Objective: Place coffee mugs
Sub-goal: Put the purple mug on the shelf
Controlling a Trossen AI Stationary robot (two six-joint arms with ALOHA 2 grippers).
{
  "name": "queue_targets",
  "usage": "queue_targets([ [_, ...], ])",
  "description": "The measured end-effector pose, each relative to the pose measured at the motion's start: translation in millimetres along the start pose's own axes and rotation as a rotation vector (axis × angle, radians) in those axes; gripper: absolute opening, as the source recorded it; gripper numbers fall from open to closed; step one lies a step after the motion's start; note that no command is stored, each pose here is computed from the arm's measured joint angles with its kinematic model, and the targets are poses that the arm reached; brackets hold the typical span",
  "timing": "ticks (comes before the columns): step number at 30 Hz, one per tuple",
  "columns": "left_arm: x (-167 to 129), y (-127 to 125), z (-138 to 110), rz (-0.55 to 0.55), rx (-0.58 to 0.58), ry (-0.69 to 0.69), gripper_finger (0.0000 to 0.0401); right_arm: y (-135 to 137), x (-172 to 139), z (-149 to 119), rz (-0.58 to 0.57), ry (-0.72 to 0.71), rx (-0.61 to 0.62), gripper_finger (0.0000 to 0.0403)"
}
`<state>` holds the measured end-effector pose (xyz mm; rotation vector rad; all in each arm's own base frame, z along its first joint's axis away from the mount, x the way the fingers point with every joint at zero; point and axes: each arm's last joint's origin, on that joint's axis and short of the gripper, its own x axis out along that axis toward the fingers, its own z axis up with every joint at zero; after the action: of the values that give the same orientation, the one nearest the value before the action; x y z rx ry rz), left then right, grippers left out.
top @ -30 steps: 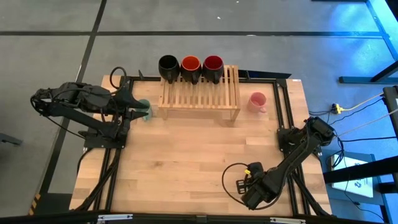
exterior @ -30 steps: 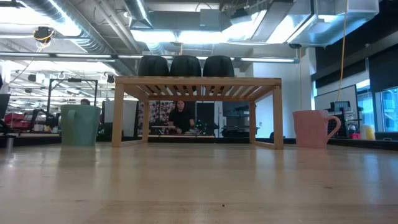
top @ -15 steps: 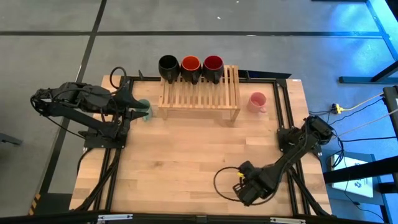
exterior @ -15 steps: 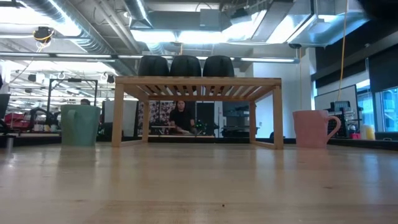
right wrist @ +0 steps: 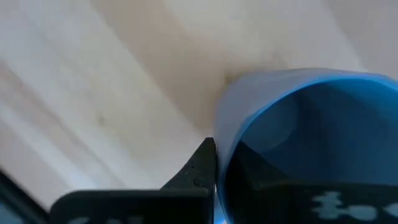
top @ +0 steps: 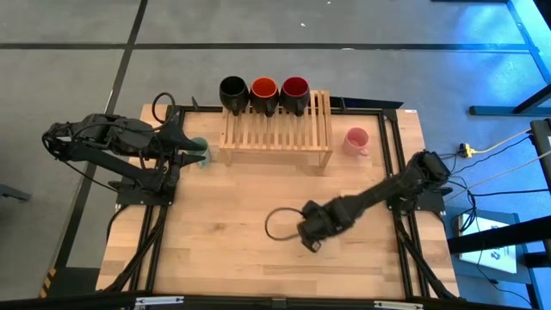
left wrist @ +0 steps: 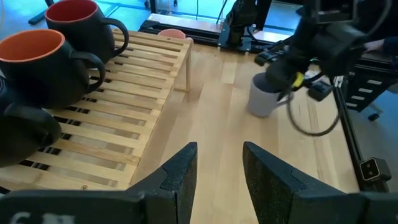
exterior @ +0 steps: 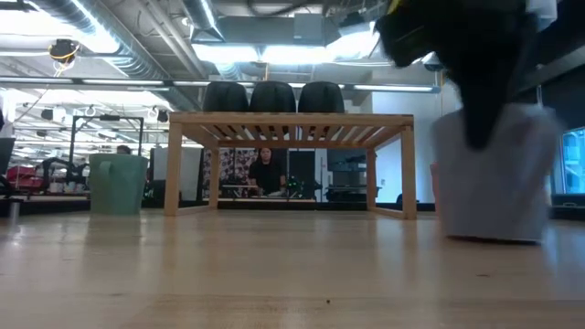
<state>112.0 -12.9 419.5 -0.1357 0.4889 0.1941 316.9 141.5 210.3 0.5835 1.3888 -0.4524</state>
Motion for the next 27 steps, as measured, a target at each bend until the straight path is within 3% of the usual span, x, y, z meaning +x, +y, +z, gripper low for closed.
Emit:
queue_targets([
  [8,0,0,0,0.000,-0.001,0.000,0.0124,-9,7,27,0.010,-0.025,-0.026,0.0014],
  [13,0,0,0,0.000,-0.001,0.000,0.0124,-11,9,30,0.008,-0.021,-0.007,0.0059],
  [18,0,0,0,0.000,-0.001,0.000,0.0124,-12,7,30,0.009,-0.018,0.063,0.0128],
  [22,0,0,0,0.000,-0.001,0.000,0.0124,-17,-15,30,0.045,0.006,0.156,0.0176],
  [27,0,0,0,0.000,-0.001,0.000,0.0124,-10,-61,20,0.128,0.025,0.242,0.0206],
])
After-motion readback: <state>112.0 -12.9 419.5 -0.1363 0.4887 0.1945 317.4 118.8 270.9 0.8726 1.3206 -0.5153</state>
